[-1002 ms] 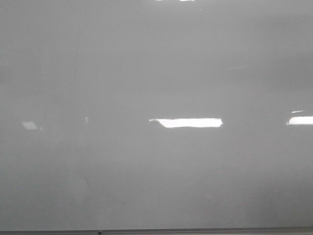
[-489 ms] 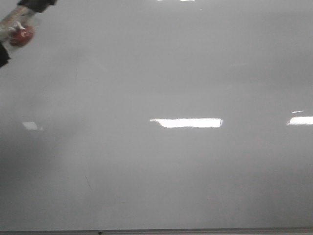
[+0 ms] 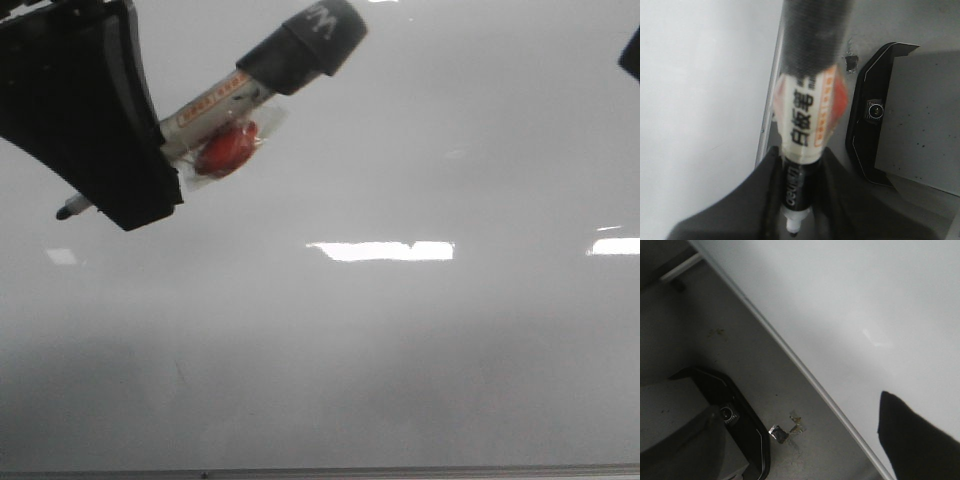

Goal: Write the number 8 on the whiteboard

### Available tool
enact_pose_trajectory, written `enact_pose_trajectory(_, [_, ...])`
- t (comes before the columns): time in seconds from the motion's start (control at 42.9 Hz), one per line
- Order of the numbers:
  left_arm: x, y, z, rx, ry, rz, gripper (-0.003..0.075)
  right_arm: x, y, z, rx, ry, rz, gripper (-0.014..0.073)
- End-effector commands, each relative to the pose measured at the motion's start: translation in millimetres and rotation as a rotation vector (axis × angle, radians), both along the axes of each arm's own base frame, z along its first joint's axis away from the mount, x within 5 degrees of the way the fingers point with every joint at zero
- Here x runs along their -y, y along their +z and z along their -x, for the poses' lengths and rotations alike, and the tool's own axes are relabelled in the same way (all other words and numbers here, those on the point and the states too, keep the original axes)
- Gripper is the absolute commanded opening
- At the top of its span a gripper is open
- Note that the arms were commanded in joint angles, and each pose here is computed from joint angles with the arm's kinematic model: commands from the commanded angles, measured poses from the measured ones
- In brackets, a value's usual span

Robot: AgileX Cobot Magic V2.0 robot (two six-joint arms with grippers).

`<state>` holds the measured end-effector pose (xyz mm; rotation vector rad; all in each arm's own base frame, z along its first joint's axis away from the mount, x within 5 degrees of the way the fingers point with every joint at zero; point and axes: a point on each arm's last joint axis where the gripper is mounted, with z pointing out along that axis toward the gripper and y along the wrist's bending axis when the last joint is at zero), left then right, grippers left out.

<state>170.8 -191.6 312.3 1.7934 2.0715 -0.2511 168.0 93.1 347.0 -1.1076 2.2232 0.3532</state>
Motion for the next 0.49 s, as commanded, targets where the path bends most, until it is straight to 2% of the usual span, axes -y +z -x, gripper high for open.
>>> enact_pose_trajectory(0.0, [6.2,17.9,5.6,0.051,-0.019,0.082,-0.0021,-22.5,14.6,3.6,0.091,0.178,-0.032,0.0584])
enact_pose_trajectory(0.093, [6.8,18.1,6.0,0.052,-0.021,0.085,-0.0021,-43.8,16.6,8.3,0.119,0.308,-0.023,0.0544])
enact_pose_trajectory(0.186, [7.0,18.2,5.8,0.054,-0.02,0.087,-0.0021,-63.3,18.5,10.4,0.129,0.382,-0.033,0.0527])
enact_pose_trajectory(0.466, [8.3,19.3,4.5,0.069,-0.018,0.104,-0.002,-104.7,16.3,-3.3,0.15,0.424,-0.098,0.0518])
